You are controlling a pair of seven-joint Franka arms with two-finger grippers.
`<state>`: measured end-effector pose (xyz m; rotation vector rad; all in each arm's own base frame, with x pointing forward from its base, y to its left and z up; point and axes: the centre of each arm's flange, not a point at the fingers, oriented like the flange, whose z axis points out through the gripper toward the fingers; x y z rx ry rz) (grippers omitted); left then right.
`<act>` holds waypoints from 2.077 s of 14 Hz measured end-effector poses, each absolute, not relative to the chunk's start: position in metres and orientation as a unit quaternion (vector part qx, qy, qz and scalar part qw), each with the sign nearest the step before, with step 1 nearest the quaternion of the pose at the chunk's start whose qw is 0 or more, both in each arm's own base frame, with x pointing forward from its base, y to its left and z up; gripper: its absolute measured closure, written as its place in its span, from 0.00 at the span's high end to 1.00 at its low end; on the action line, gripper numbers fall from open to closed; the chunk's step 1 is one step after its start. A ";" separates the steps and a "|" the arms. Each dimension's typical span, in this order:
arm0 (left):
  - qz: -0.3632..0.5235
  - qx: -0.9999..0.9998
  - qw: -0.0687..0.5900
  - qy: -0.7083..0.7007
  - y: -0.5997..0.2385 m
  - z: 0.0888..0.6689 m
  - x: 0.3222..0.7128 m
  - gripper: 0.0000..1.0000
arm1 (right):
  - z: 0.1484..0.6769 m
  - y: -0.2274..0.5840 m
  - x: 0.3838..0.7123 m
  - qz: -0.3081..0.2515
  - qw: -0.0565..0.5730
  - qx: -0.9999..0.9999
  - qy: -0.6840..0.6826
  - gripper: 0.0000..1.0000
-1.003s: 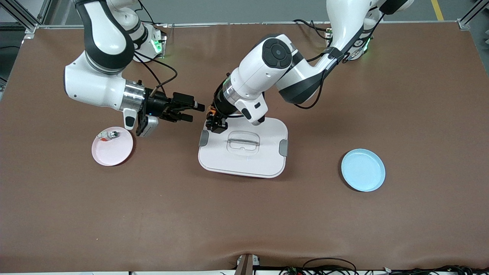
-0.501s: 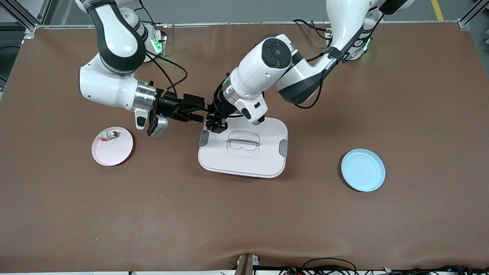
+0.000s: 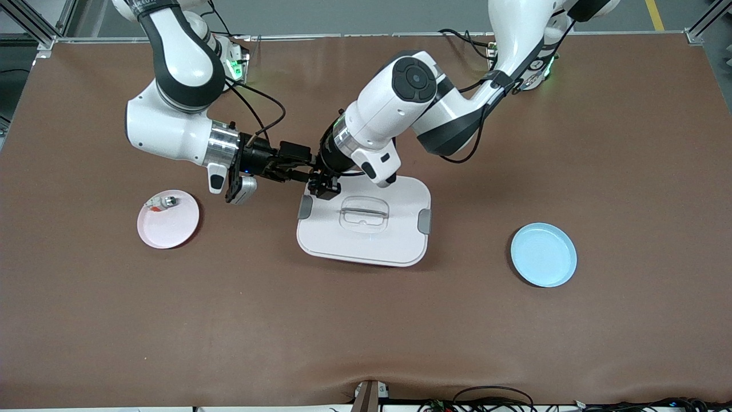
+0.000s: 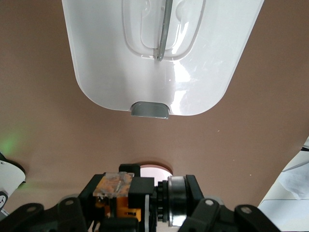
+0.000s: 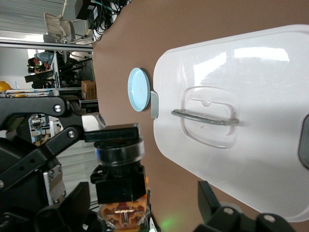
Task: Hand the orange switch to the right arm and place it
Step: 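Grasp the switch with the right gripper and open the left gripper, then carry the switch to the white plate while the left gripper withdraws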
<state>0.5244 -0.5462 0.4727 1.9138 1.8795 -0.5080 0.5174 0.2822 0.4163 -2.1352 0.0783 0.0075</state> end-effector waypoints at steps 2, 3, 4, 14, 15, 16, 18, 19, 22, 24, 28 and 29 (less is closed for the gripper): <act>-0.182 0.686 0.204 0.674 -0.546 0.473 0.524 0.73 | 0.419 0.286 0.517 0.002 0.482 -0.876 0.030 0.69; -0.182 0.686 0.204 0.674 -0.546 0.473 0.524 0.73 | 0.420 0.287 0.517 -0.001 0.482 -0.876 0.029 0.57; -0.182 0.686 0.203 0.674 -0.546 0.472 0.525 0.73 | 0.422 0.290 0.517 -0.004 0.482 -0.876 0.028 0.48; -0.181 0.684 0.207 0.676 -0.542 0.477 0.529 0.98 | 0.425 0.293 0.517 -0.008 0.482 -0.876 0.027 0.41; -0.179 0.681 0.210 0.678 -0.539 0.479 0.534 1.00 | 0.426 0.293 0.517 -0.010 0.482 -0.876 0.025 0.41; -0.178 0.679 0.214 0.679 -0.535 0.483 0.538 1.00 | 0.428 0.293 0.521 -0.019 0.478 -0.878 0.019 0.41; -0.169 0.683 0.228 0.673 -0.523 0.497 0.546 1.00 | 0.431 0.289 0.530 -0.042 0.450 -0.892 -0.025 0.41; -0.159 0.684 0.241 0.670 -0.511 0.510 0.556 1.00 | 0.427 0.286 0.533 -0.051 0.427 -0.901 -0.058 0.41; -0.120 0.701 0.275 0.647 -0.462 0.550 0.584 1.00 | 0.415 0.269 0.541 -0.072 0.374 -0.915 -0.135 0.41; -0.073 0.750 0.276 0.597 -0.441 0.567 0.589 1.00 | 0.407 0.253 0.546 -0.070 0.334 -0.922 -0.182 0.41; -0.002 0.816 0.247 0.522 -0.405 0.573 0.604 1.00 | 0.391 0.192 0.560 -0.057 0.267 -0.916 -0.295 0.41; 0.007 0.835 0.233 0.499 -0.387 0.571 0.612 1.00 | 0.387 0.173 0.564 -0.056 0.246 -0.912 -0.324 0.41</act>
